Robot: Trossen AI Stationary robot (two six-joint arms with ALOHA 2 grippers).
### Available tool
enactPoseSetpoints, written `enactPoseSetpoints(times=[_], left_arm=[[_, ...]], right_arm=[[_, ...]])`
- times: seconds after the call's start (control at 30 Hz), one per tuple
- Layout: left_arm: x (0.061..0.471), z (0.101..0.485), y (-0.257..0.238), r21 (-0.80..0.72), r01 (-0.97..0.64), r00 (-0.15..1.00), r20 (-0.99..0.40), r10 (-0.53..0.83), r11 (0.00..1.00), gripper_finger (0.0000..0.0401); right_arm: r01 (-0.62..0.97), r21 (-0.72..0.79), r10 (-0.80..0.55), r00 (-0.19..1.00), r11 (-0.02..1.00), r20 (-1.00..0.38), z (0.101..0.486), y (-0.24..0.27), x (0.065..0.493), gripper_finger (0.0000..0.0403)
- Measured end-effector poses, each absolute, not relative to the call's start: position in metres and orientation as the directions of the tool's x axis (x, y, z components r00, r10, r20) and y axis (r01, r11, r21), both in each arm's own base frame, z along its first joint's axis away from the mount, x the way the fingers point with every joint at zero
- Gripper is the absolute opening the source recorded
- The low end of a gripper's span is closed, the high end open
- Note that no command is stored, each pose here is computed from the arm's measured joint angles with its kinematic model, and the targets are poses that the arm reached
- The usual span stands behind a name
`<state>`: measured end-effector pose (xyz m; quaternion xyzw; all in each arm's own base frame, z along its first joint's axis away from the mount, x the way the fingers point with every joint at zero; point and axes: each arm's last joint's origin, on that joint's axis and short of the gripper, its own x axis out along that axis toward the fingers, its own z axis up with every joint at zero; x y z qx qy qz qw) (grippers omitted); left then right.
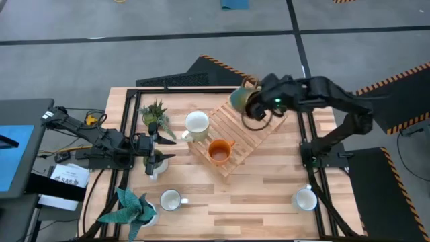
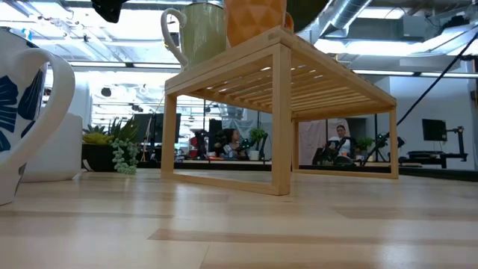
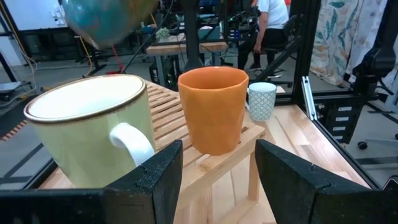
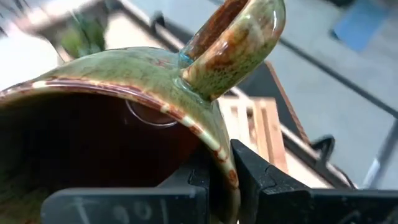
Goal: Place coffee mugs
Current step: Put the brown mug on the shelf
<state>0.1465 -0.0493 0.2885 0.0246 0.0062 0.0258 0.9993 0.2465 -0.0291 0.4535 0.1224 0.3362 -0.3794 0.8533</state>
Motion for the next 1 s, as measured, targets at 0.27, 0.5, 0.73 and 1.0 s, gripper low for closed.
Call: enactPoseSetpoints(times=[0.27,0.5,0.73,1.0], left_arm=[[0.146,0.288,-0.049,0.051,-0.051,0.999,-0.014,0.052,0.997,0.0187],[0.146,0.288,-0.049,0.052,-0.051,0.999,-0.014,0.052,0.997,0.0187],[0.146,0.288,-0.049,0.052,-0.051,0.999,-0.014,0.051,0.997,0.0187],[0.146,0.288,-0.049,0.052,-0.050,0.999,-0.014,0.051,0.997,0.0187]], right_arm=[[0.740,-0.070,-0.514,0.393,0.669,-0.763,0.434,-0.054,0.272,0.0058],[0.736,-0.038,-0.448,0.369,0.676,-0.814,0.418,-0.068,0.292,0.0058],[0.701,-0.054,-0.393,0.333,0.711,-0.857,0.395,-0.074,0.317,0.0058],[0.670,-0.012,-0.333,0.353,0.742,-0.874,0.384,-0.076,0.331,0.0058]])
